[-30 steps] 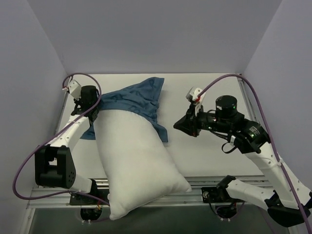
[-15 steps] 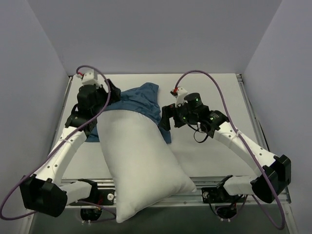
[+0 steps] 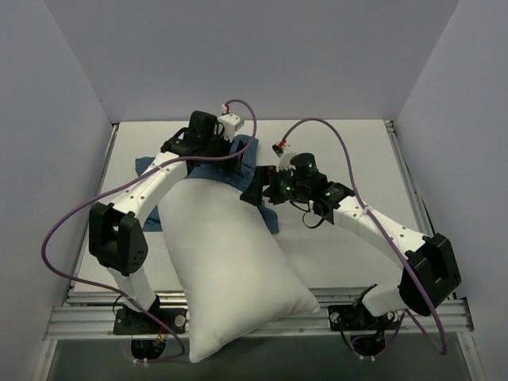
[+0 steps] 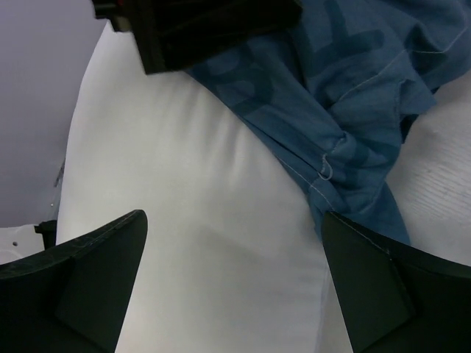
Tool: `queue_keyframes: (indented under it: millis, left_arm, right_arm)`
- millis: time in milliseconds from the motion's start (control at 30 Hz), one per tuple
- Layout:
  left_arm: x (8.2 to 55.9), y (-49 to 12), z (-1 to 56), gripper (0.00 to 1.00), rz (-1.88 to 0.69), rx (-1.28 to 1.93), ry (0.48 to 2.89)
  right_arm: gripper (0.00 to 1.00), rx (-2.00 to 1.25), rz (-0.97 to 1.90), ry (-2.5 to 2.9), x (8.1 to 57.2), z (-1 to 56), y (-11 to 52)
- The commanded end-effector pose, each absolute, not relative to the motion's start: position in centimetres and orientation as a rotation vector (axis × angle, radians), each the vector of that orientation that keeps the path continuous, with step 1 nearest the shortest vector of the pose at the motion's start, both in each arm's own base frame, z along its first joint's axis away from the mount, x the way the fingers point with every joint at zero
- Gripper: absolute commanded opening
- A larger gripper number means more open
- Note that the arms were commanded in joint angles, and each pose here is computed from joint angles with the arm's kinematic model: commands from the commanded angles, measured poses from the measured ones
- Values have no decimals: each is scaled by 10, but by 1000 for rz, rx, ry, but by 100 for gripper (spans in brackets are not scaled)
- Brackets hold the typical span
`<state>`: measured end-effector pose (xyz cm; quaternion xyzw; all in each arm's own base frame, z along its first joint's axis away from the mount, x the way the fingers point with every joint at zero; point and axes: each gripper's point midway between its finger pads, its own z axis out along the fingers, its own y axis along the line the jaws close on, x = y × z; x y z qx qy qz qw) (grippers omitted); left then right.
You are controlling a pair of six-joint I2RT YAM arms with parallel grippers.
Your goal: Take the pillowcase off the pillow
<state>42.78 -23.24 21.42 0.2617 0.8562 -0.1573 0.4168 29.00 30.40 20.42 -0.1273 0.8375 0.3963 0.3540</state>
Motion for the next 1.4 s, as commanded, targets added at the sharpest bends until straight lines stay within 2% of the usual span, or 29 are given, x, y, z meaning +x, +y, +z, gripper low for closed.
queue_keyframes:
  millis: [0,100,133,233,267,300,333,367,400,467,500,533,800,1067,1367]
  left_arm:
    - [424,-231,223,93,-331,829,2159]
    - [435,-227,202,88,-266,840,2222]
    - [441,-227,196,78,-249,840,2234]
    - [452,-223,187,58,-193,819,2253]
    - [455,-224,186,41,-188,809,2249]
    - [458,-222,186,33,-171,800,2248]
    - [463,-222,185,16,-164,777,2243]
    - [467,-219,185,8,-139,757,2239]
    - [471,-217,184,3,-135,740,2238]
    - [480,-212,188,2,-111,688,2222]
    - [485,-207,190,2,-92,662,2218]
    - [491,-204,193,2,-90,621,2204]
    - [532,-157,207,2,2,305,2155]
    - [571,-66,233,2,178,-162,2012]
    - [591,-15,221,2,280,-360,1957]
  right_arm:
    - [100,-343,1153,2142,283,205,332]
    - [100,-355,1170,2182,279,188,346]
    - [100,-368,1179,2186,277,185,350]
    - [100,-433,1183,2207,267,174,366]
    - [99,-443,1176,2217,266,169,369]
    - [97,-452,1171,2243,263,158,372]
    - [87,-462,1177,2245,262,154,374]
    - [79,-476,1179,2271,258,143,375]
    - [57,-485,1180,2280,255,139,375]
    - [32,-509,1183,2288,249,134,374]
    - [5,-517,1173,2304,245,128,371]
    - [0,-520,1160,2319,242,124,367]
    - [0,-584,1084,2344,217,119,336]
    - [0,-629,1039,2364,188,133,303]
    - [0,-563,945,2386,177,153,264]
